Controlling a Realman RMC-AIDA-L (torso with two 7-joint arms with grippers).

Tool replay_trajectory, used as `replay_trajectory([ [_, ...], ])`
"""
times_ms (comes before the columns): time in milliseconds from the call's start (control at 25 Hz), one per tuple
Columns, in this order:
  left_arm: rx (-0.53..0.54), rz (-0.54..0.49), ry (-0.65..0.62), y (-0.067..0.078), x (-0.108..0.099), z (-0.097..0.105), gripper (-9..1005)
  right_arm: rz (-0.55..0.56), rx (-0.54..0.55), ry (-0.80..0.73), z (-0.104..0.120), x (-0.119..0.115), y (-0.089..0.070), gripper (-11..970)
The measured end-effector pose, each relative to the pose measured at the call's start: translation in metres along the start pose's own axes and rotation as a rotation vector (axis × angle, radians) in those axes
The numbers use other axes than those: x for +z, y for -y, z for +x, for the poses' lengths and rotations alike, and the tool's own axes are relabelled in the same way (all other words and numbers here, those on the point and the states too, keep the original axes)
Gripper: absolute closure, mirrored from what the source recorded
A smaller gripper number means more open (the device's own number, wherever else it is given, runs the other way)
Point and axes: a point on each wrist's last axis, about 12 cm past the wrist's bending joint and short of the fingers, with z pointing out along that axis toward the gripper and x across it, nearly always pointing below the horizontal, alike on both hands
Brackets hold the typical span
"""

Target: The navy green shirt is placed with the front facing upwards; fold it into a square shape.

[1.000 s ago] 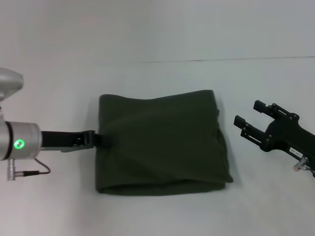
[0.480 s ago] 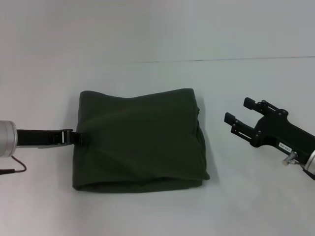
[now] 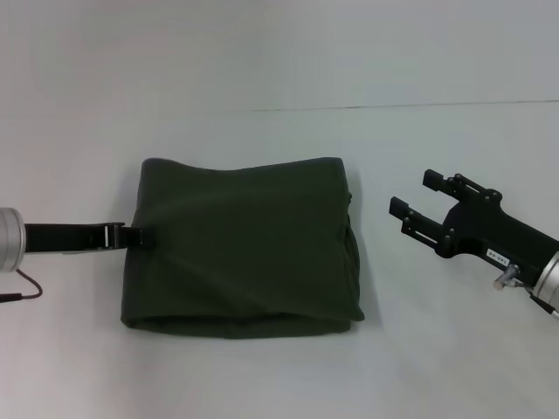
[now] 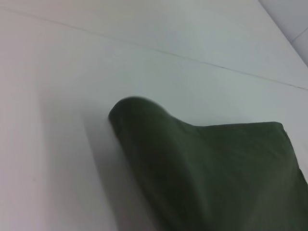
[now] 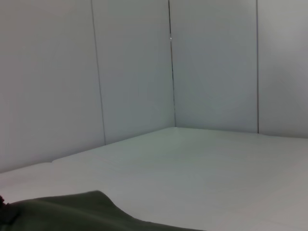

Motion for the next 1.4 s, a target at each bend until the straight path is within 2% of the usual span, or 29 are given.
replay_trajectory([
  [280,0.004,-0.003,0.013,-0.002,-0.003,-0.001,700,-0.010,-0.012,-0.018,-0.002,0.008,0.000,212],
  [480,-0.001,0.022,0.059,-0.001,-0.012,-0.004,477,-0.031,-0.015,-0.016,-0.008,0.019,0.000,212],
  [720,0.015,0.119,0.208,0.001,-0.025,-0.006,238,-0.079,-0.019,-0.077,-0.012,0.052,-0.010,212],
  [1000,0.025,0.148,0.266,0.003,-0.026,-0.004,150,-0.170,-0.067,-0.161,-0.009,0.075,-0.029,211],
  [1120,0.027,0.157,0.280,0.004,-0.025,-0.004,112,-0.175,-0.068,-0.170,-0.007,0.074,-0.031,211],
  [1400,0.026,0.178,0.321,0.005,-0.025,-0.002,111,-0.144,-0.078,-0.234,0.004,0.068,-0.028,212],
])
